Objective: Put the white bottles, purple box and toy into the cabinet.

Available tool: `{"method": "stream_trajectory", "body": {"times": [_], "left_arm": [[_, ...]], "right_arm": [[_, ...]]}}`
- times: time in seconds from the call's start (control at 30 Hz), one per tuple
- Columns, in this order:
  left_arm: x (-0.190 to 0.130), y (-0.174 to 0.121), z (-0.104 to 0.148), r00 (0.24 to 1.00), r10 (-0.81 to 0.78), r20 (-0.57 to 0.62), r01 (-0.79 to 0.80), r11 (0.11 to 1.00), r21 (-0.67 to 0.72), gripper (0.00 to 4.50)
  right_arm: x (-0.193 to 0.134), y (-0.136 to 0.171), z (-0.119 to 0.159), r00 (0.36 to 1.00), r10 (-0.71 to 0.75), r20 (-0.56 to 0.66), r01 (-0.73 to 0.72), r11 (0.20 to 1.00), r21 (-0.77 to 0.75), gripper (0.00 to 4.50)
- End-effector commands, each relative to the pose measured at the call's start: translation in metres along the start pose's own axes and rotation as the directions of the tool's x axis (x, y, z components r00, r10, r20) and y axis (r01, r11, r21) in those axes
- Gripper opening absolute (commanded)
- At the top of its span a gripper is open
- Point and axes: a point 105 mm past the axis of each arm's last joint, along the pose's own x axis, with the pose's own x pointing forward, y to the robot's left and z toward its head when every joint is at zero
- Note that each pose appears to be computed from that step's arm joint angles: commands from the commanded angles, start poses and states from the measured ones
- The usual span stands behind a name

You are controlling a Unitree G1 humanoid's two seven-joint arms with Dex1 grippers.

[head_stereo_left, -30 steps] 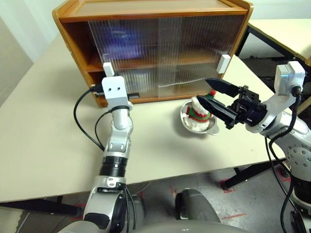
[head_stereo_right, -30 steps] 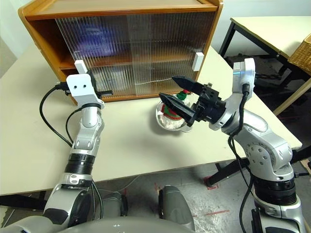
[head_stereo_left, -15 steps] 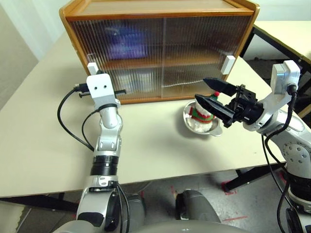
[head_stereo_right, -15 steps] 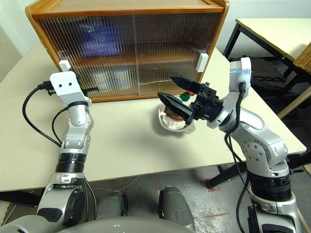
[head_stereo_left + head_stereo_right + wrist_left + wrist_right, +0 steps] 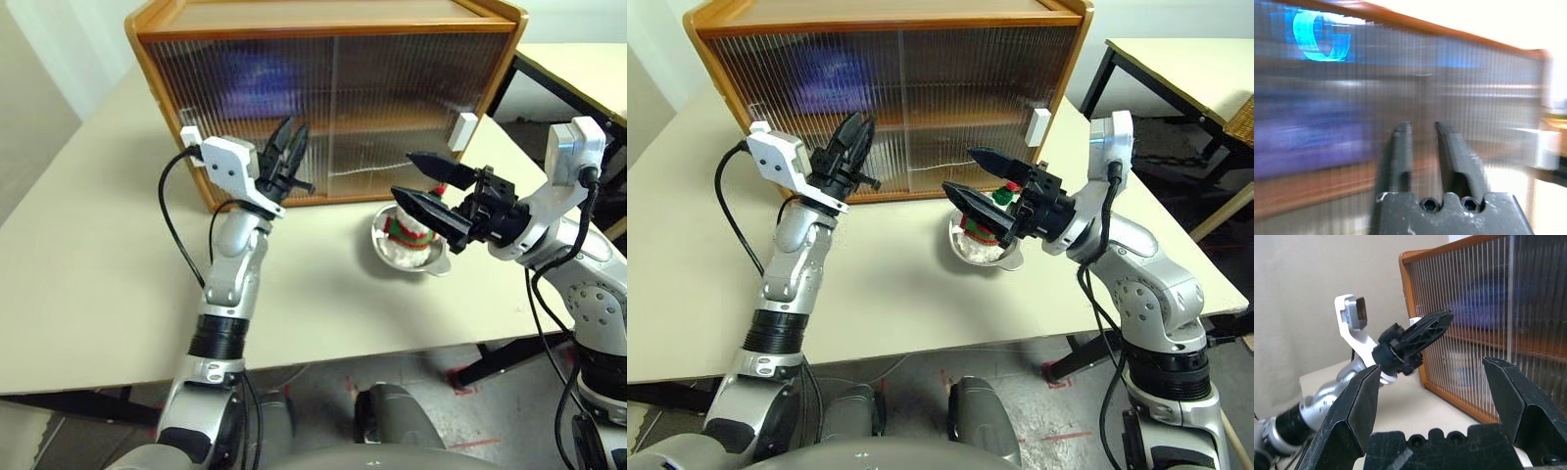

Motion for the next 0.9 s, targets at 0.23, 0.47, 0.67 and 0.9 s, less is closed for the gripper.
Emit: {"method": "stream_trajectory", "body": {"times": [0.23,0.47,0.67,0.9], "left_arm": [[-0.008,0.029,-0.002,0.950,-0.300,-0.084,0.281,0.942,-0.183,4.46],[-0.026,0.032,0.009,0.893,-0.436,-0.114,0.402,0.886,-0.233,4.50],[-0.041,0.041,0.015,0.879,-0.452,-0.154,0.406,0.877,-0.258,4.50],[-0.049,0.035,0.022,0.860,-0.480,-0.171,0.427,0.863,-0.270,4.50]], "right_arm": [[-0.013,-0.013,-0.003,0.992,-0.123,-0.019,0.122,0.992,-0.043,4.50],[-0.042,-0.054,-0.005,0.932,-0.361,-0.012,0.356,0.923,-0.148,3.85],[-0.072,-0.099,-0.002,0.839,-0.543,0.024,0.533,0.813,-0.235,1.68],[-0.090,-0.141,-0.011,0.762,-0.648,0.019,0.621,0.720,-0.310,0.02]]}}
